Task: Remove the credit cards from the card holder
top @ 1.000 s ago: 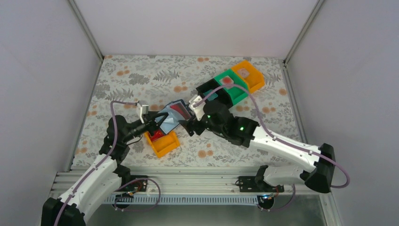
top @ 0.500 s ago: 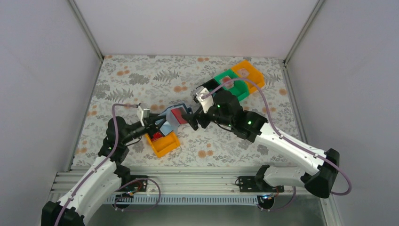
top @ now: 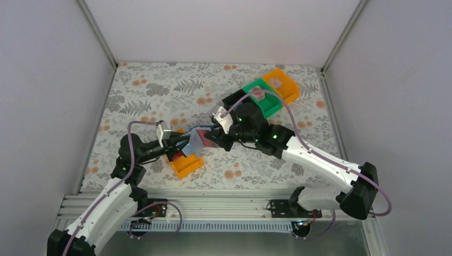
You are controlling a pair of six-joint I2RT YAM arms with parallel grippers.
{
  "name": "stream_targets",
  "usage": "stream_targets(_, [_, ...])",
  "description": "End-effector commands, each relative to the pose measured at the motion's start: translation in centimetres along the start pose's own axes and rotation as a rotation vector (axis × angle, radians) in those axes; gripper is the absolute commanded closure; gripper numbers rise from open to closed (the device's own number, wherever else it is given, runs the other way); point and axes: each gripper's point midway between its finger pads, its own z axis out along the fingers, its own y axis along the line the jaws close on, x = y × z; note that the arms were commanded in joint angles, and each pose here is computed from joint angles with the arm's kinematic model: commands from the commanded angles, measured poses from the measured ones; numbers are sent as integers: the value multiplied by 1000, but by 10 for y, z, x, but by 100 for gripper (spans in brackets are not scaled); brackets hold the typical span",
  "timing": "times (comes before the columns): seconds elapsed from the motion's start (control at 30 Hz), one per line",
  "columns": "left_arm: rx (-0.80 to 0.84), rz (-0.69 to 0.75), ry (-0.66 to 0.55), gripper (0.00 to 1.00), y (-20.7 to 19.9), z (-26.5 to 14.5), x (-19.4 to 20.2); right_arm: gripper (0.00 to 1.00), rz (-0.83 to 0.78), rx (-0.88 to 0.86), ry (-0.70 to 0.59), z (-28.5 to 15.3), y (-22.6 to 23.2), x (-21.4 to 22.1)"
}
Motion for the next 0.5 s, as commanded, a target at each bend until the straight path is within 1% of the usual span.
stream_targets(0.0, [61, 87, -35, 98, -13, -1, -9, 91, -31, -149, -42, -7, 26, -13])
stream_targets(0.03, [58, 86, -36, 98, -12, -1, -9, 95, -25, -134, -42, -8, 24, -13])
stream_targets(0.07, [51, 84, -35, 97, -11, -1, -9, 96, -18, -112, -43, -8, 20, -13])
stream_targets(0.1, [34, 78, -34, 87, -8, -1, -8, 96, -11, -90, -43, -9, 17, -13])
stream_targets(0.13, [10, 72, -35, 66, -4, -1, -8, 96, -4, -62, -42, -10, 12, -13])
stream_targets(0.17, [-16, 63, -36, 48, 1, -1, -8, 96, 3, -33, -44, -11, 8, -15])
stream_targets(0.2, [-43, 55, -34, 34, 6, -1, -6, 96, 11, 1, -47, -12, 2, -17])
stream_targets(0.23, [-73, 50, -34, 30, 11, -1, -6, 96, 23, 37, -50, -14, -3, -20])
stream_targets(0.3, [-139, 43, -27, 30, 23, -3, -2, 96, 41, 53, -75, -22, -4, -33])
stream_targets(0.4, [-294, 23, -4, 37, 51, -9, 7, 96, 6, -74, -166, -45, 24, -64])
stream_targets(0.47, [-363, 12, 10, 39, 62, -13, 12, 96, -8, -85, -221, -61, 30, -78])
